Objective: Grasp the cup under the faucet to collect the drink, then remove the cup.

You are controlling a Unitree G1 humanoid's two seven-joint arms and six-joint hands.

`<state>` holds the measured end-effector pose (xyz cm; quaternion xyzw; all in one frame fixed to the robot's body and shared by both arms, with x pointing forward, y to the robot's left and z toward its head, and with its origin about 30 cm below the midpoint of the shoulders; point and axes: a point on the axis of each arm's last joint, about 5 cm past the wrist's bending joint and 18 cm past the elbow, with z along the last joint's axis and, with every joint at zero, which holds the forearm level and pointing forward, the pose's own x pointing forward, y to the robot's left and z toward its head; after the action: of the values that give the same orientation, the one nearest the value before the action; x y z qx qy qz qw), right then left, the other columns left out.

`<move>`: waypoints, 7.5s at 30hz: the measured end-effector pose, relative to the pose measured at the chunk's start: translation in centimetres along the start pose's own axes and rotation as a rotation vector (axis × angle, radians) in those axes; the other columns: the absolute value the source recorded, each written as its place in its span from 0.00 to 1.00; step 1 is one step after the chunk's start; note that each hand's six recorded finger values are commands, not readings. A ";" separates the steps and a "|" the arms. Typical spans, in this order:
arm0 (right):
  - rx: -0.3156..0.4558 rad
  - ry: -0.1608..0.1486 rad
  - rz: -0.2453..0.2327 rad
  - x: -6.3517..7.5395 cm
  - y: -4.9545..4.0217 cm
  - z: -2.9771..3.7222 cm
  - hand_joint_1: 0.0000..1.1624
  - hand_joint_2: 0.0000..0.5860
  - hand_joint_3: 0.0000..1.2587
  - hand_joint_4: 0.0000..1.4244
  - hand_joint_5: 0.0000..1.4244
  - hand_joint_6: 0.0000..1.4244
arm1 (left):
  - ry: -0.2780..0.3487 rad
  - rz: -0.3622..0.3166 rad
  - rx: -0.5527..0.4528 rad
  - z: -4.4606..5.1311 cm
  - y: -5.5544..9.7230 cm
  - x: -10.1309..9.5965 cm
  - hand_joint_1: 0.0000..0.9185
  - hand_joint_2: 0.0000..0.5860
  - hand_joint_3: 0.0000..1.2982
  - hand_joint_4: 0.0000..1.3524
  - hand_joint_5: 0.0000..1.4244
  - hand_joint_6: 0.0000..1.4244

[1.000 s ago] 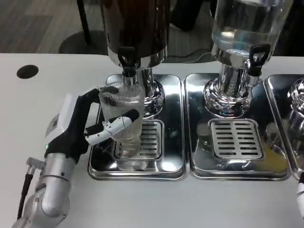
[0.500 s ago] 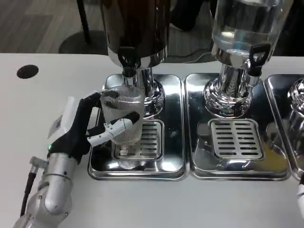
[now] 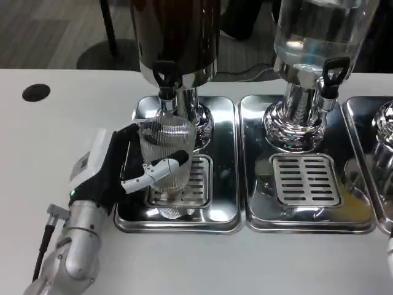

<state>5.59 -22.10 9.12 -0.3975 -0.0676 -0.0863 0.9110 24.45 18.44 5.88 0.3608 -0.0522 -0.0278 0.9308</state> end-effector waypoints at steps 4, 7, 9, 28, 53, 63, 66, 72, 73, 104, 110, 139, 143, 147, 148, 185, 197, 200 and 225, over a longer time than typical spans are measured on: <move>0.000 0.000 0.000 0.0 0.00 0.00 0.36 0.95 0.15 0.04 0.01 0.00 | -0.007 -0.005 0.002 0.09 -0.1 0.0 0.42 0.40 0.37 0.40 0.24 0.11; 0.001 0.000 0.000 0.0 0.00 0.00 0.36 0.95 0.15 0.04 0.01 0.00 | -0.008 -0.007 0.002 0.11 -0.2 0.0 0.42 0.40 0.37 0.40 0.24 0.11; 0.001 0.000 0.000 0.0 0.00 0.00 0.36 0.95 0.15 0.04 0.01 0.00 | -0.008 -0.007 0.002 0.11 -0.2 0.0 0.40 0.41 0.37 0.37 0.24 0.11; 0.008 -0.008 -0.009 -0.1 -0.05 -0.05 0.37 0.96 0.15 0.05 0.02 0.00 | -0.002 -0.026 -0.006 0.05 -0.1 -0.1 0.31 0.29 0.20 0.17 0.19 0.10; 0.029 -0.012 -0.027 -0.4 0.08 -0.11 0.38 0.96 0.16 0.06 0.03 0.00 | -0.002 -0.039 -0.024 -0.06 0.4 -0.1 0.27 0.15 0.10 0.08 0.13 0.06; 0.031 -0.015 -0.029 -0.3 0.11 -0.10 0.38 0.96 0.16 0.06 0.03 0.00 | -0.003 -0.075 -0.018 -0.22 0.8 -0.1 0.22 0.07 0.04 0.03 0.10 0.03; 0.032 -0.015 -0.029 -0.3 0.13 -0.13 0.38 0.96 0.16 0.06 0.03 0.00 | -0.004 -0.082 -0.017 -0.24 0.9 -0.1 0.22 0.07 0.04 0.03 0.09 0.03; 0.033 -0.018 -0.030 -0.3 0.13 -0.13 0.38 0.96 0.16 0.06 0.03 0.00 | -0.010 -0.079 -0.033 -0.16 1.0 -0.3 0.20 0.06 0.08 0.09 0.11 0.04; 0.032 -0.018 -0.030 -0.3 0.12 -0.13 0.38 0.96 0.16 0.06 0.04 0.00 | -0.014 -0.068 -0.036 -0.14 1.1 -0.4 0.20 0.06 0.08 0.09 0.11 0.04; 0.035 -0.016 -0.029 -0.3 0.23 -0.12 0.38 0.96 0.16 0.06 0.04 0.00 | -0.048 0.069 -0.081 0.83 2.3 -1.0 0.18 0.08 0.11 0.16 0.13 0.05; 0.036 -0.013 -0.027 -0.4 0.26 -0.15 0.38 0.96 0.16 0.06 0.05 0.00 | -0.069 0.081 -0.084 1.61 2.6 -1.0 0.19 0.09 0.14 0.20 0.15 0.05; 0.042 -0.021 -0.024 -0.7 0.28 -0.07 0.38 0.96 0.16 0.07 0.05 0.00 | -0.200 0.140 -0.129 5.60 4.6 -0.3 0.19 0.10 0.16 0.21 0.16 0.05; 0.043 -0.016 -0.022 -0.8 0.27 -0.08 0.38 0.96 0.16 0.07 0.05 0.00 | -0.221 0.142 -0.138 6.25 4.6 -0.2 0.19 0.11 0.17 0.22 0.16 0.05; 0.043 -0.012 -0.021 -0.9 0.26 -0.09 0.38 0.96 0.16 0.07 0.05 0.00 | -0.231 0.140 -0.140 6.57 4.6 -0.4 0.19 0.11 0.17 0.23 0.16 0.05; 0.043 -0.012 -0.021 -0.9 0.26 -0.09 0.38 0.96 0.16 0.07 0.05 0.00 | -0.235 0.142 -0.141 6.65 4.6 -0.4 0.19 0.11 0.17 0.23 0.16 0.05; 0.046 -0.019 -0.023 -1.0 0.23 -0.07 0.38 0.96 0.16 0.07 0.06 0.00 | -0.266 0.167 -0.131 7.39 4.5 -0.8 0.20 0.14 0.45 0.43 0.25 0.07; 0.046 -0.018 -0.022 -1.0 0.24 -0.09 0.38 0.96 0.16 0.07 0.06 0.00 | -0.268 0.180 -0.139 7.24 4.3 -1.6 0.19 0.14 0.47 0.43 0.25 0.07; 0.047 -0.018 -0.022 -1.0 0.26 -0.10 0.39 0.97 0.16 0.07 0.06 0.00 | -0.270 0.184 -0.144 7.18 4.2 -1.7 0.19 0.14 0.47 0.43 0.25 0.07; 0.048 -0.020 -0.022 -1.0 0.26 -0.10 0.39 0.97 0.16 0.07 0.06 0.00 | -0.269 0.188 -0.155 7.24 4.1 -1.8 0.18 0.15 0.48 0.43 0.26 0.08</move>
<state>4.72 -21.90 8.68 -0.3758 -0.0831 -0.0908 0.9185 21.89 16.79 13.83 0.2744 -0.2075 0.0076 0.9389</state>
